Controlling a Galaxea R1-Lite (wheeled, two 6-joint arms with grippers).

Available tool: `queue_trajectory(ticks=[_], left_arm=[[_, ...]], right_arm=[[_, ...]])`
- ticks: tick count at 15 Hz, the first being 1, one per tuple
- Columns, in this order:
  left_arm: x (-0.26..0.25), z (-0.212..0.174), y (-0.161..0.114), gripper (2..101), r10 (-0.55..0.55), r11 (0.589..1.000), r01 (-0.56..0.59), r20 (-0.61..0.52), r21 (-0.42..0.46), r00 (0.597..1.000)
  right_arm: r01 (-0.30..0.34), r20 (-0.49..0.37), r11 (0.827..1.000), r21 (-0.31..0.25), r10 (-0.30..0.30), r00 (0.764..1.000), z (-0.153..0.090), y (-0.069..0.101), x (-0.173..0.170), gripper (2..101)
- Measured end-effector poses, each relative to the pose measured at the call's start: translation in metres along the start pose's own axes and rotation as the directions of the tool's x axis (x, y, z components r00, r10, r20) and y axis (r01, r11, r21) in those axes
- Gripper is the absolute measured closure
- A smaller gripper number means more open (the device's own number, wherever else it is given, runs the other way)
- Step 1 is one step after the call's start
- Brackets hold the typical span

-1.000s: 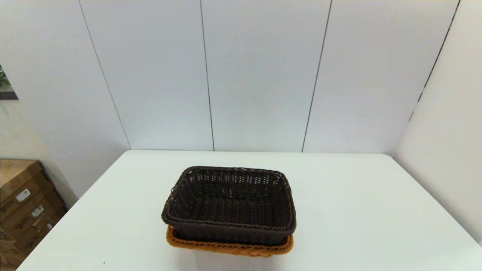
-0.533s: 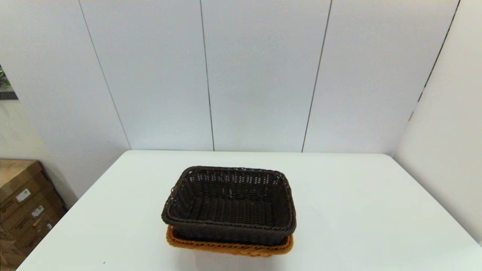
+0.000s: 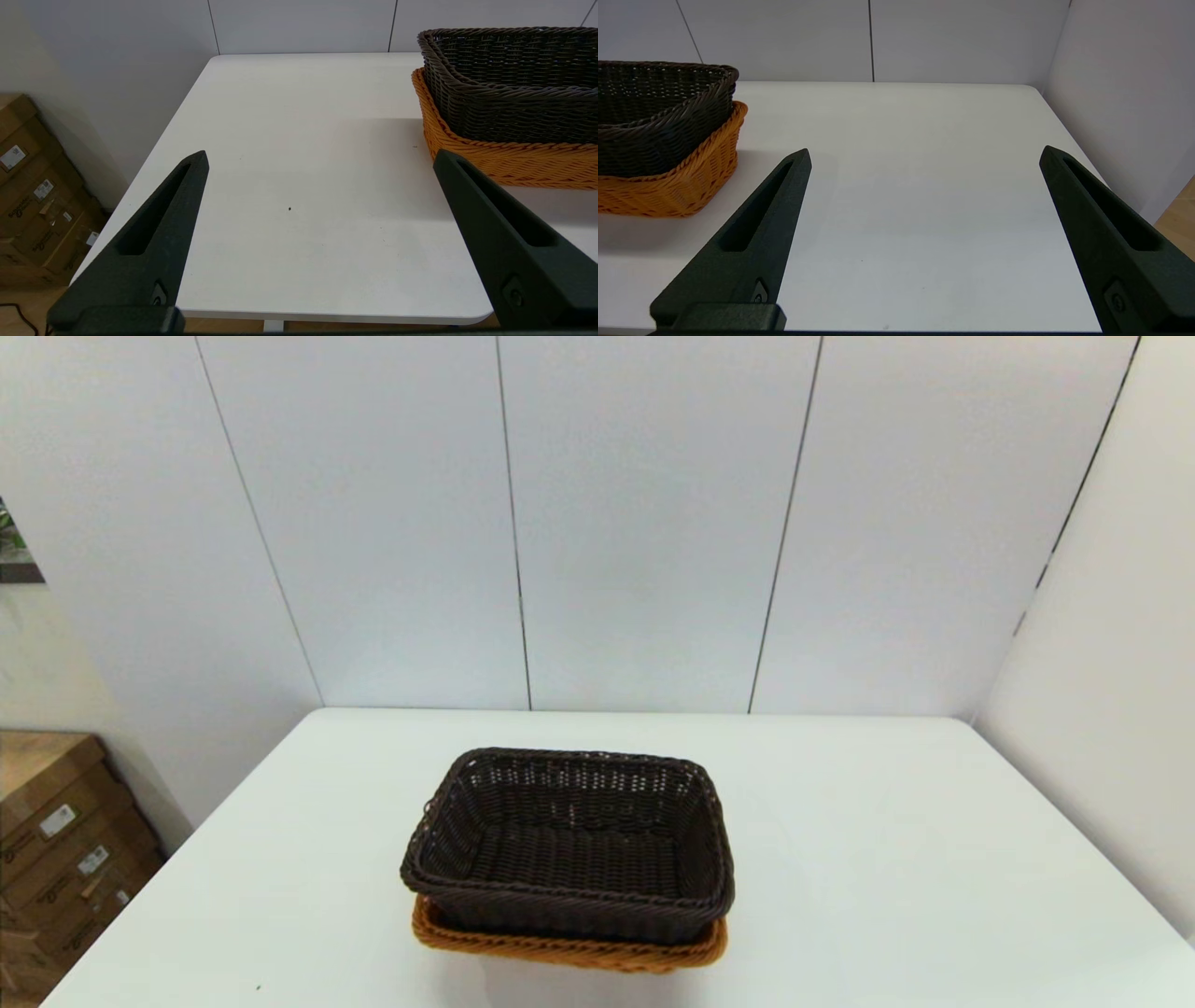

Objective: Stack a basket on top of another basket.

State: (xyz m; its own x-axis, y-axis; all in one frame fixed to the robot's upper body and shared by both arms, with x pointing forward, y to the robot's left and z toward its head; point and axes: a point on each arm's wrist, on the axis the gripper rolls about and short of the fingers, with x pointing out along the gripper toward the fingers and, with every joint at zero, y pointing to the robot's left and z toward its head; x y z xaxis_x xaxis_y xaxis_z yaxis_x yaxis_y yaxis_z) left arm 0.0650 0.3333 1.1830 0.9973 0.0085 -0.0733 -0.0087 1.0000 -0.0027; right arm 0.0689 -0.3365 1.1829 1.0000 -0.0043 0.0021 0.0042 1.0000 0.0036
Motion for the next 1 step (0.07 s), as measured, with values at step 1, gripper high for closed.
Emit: queue_trajectory(ticks=[1], left_arm=[[0.0, 0.0, 0.0, 5.4, 0.0, 1.0, 0.0, 0.0, 0.0, 1.0]], right_arm=[[0.0, 0.0, 1.0, 0.0, 0.0, 1.0, 0.0, 0.0, 0.0, 5.2]])
